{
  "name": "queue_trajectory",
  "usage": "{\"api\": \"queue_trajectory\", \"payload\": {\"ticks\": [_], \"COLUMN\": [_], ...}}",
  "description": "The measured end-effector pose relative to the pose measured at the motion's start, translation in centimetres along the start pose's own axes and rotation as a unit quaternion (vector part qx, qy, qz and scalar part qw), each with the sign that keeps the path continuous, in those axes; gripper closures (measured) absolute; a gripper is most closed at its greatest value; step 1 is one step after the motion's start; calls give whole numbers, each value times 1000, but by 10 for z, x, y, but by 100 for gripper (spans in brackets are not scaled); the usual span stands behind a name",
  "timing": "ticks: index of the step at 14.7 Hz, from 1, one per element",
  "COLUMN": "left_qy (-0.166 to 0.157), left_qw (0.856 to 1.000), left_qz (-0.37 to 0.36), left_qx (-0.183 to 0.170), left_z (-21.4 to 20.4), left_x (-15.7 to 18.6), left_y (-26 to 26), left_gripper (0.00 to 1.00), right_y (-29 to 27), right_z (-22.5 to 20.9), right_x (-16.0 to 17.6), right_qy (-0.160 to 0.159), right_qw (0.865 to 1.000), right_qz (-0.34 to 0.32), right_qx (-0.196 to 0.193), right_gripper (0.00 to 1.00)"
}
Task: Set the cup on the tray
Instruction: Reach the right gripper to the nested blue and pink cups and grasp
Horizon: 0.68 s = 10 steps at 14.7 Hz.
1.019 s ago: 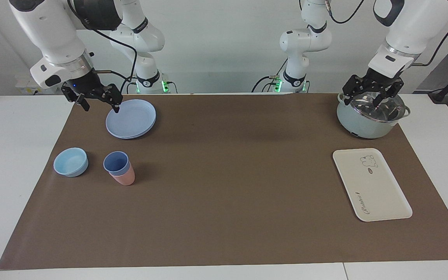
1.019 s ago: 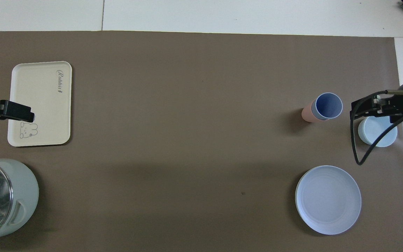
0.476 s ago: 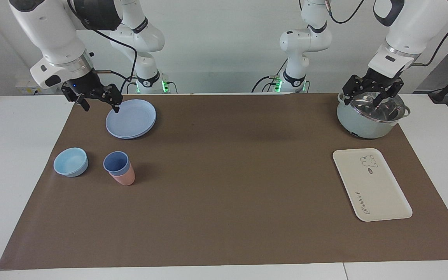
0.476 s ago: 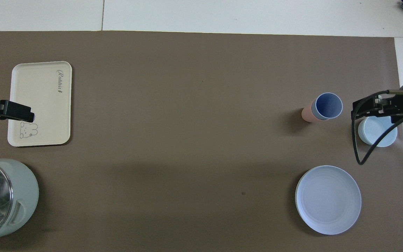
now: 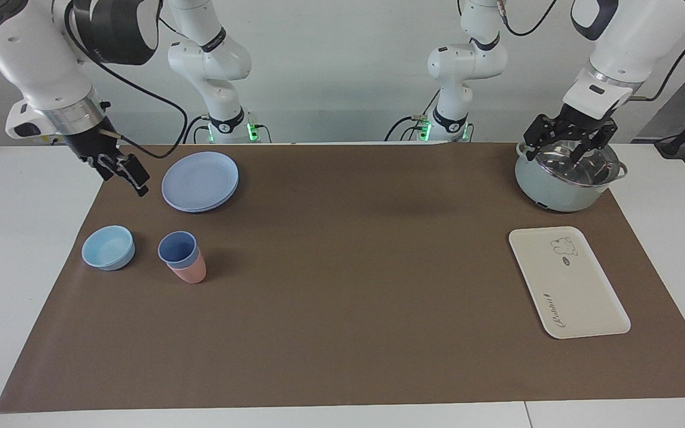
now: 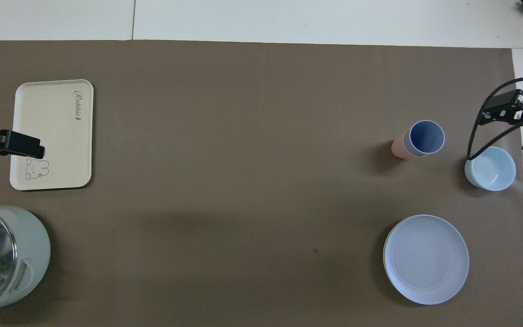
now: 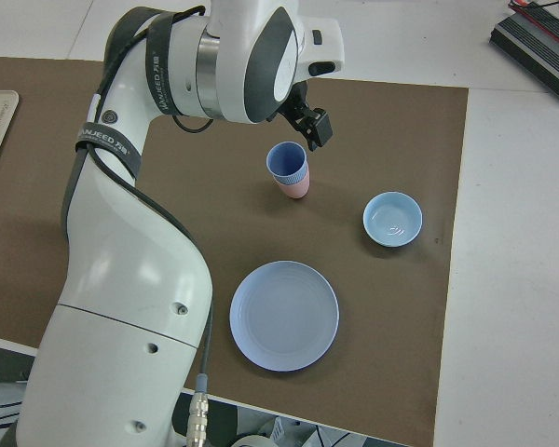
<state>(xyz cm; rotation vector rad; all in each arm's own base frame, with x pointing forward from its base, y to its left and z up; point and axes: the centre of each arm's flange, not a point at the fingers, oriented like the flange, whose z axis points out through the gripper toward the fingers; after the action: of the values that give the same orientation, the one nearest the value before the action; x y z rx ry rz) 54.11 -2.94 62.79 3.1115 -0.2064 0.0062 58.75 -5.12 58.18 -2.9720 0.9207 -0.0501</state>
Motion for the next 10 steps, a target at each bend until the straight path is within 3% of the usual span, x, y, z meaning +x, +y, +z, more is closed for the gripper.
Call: {"api": "queue_trajectory", "payload": {"ticks": [5,10], "left_qy": [0,0], "left_qw": [1000,1000], "left_qz": [0,0], "left_qx": [0,0], "left_z": [0,0], "left_x": [0,0], "left_y": [0,0], "left_gripper": [0,0], "right_y": [17,13], "right_z": [76,146], "right_x": [58,91], "right_qy": [-32,-70], "right_qw": [992,971], "right_qz": [117,224], "right_qx": [26,48], "right_gripper": [0,0]}}
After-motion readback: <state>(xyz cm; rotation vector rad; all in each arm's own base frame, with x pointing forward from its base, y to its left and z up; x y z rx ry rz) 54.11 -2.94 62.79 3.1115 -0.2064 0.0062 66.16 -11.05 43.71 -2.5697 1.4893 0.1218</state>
